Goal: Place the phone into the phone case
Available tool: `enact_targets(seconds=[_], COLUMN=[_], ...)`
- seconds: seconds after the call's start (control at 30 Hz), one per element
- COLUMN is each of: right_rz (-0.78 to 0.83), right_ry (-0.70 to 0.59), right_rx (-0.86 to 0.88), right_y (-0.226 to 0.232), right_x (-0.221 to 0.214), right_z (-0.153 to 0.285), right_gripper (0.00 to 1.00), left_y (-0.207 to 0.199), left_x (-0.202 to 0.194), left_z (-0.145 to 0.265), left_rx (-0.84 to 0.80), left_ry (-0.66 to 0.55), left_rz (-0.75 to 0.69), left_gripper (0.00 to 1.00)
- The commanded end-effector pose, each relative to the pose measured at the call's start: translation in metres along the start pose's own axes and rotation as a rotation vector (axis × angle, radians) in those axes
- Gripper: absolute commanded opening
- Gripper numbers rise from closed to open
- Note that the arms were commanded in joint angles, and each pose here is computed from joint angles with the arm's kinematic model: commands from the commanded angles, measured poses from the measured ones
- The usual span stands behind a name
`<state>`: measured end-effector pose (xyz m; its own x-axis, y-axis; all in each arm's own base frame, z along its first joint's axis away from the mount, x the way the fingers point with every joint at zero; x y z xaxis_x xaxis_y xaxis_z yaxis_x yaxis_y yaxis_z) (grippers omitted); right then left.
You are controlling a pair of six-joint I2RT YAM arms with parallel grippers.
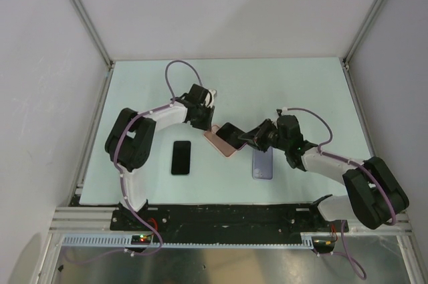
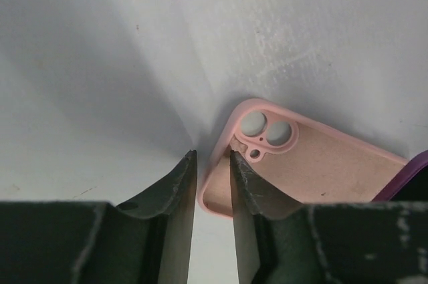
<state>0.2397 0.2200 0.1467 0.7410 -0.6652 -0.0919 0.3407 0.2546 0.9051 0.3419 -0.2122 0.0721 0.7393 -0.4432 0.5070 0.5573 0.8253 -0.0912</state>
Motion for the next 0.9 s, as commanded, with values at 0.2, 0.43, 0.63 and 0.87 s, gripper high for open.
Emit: enact_targets(seconds=[0.2, 0.43, 0.63, 0.87], right_rz=[0.024, 0.051, 0.048, 0.035], right_ry=[0.150, 0.218, 0.295, 0.323], right_rx=[0.061, 0.003, 0.020, -0.010], right_y=[0.014, -0.005, -0.013, -0.026], right_x=[-0.006, -0.008, -0.003, -0.002], right_z=[0.011, 0.008, -0.001, -0.011], right_gripper=[0.01, 0.00, 0.00, 0.00], left_y=[-0.008, -0.018, -0.027, -0.030], left_x=[-0.004, -0.033, -0.037, -0.044], left_z=[0.012, 0.025, 0.033, 0.033], left_rx=[0.113, 0.180, 0.141, 0.096], left_ry=[0.001, 0.011, 0.006, 0.026], left_rz=[0.063, 0.144, 0.084, 0.014], left_gripper=[0.08, 0.00, 0.00, 0.00])
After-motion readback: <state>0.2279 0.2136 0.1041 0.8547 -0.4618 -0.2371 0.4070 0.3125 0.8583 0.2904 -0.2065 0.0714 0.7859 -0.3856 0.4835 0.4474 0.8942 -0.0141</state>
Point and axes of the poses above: each gripper's point midway between its finger pads, its own z axis back along the fingers, its own y axis along the line the jaws close on, x = y × z, the point moved 6 cm from there along z, back along the fingers, and after that the axes turned 13 degrees about -z, right-handed, at the moved point
